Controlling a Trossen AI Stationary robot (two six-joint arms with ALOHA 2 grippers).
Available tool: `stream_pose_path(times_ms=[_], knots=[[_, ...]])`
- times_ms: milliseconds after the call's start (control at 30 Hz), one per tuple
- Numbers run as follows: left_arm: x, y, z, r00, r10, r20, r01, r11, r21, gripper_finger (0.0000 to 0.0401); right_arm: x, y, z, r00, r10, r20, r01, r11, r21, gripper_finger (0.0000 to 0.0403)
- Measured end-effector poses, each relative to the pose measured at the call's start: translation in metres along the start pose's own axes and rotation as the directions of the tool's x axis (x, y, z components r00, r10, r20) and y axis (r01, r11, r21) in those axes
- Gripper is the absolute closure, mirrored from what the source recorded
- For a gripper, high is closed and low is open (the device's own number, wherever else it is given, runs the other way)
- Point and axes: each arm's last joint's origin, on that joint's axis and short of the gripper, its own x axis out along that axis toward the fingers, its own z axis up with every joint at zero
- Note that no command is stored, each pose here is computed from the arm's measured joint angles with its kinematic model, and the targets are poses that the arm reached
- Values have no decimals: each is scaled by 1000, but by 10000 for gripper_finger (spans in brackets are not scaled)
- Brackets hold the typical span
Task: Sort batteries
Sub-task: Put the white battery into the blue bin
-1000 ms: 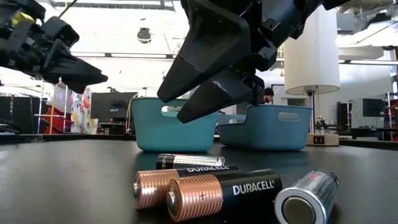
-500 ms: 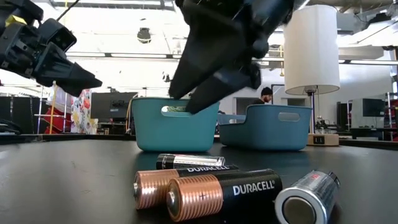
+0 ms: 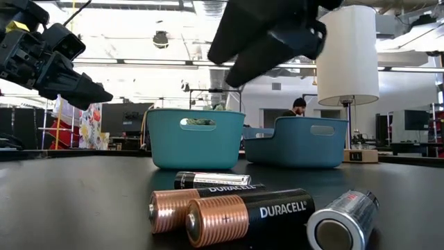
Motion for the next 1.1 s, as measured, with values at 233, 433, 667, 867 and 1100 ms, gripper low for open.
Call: stream_pose_path(times_ms=[233, 433, 667, 867, 1100], knots=[[0, 0, 0, 1000, 0, 2, 0, 1000, 0, 265, 32, 16, -30, 999, -31, 21, 33, 996, -79, 196], [0, 0, 0, 1000, 0, 0, 0, 1000, 0, 265, 58, 11, -38, 998, -64, 4, 64, 993, -97, 196], [0, 0, 0, 1000, 0, 1, 0, 1000, 0, 265, 79, 7, -46, 997, -75, -23, 73, 995, -73, 201], [0, 0, 0, 1000, 0, 1, 0, 1000, 0, 265, 79, 0, -42, 994, -88, -59, 84, 994, -76, 279], [0, 0, 0, 1000, 0, 0, 0, 1000, 0, 265, 79, -4, -39, 993, -92, -68, 84, 991, -107, 386]])
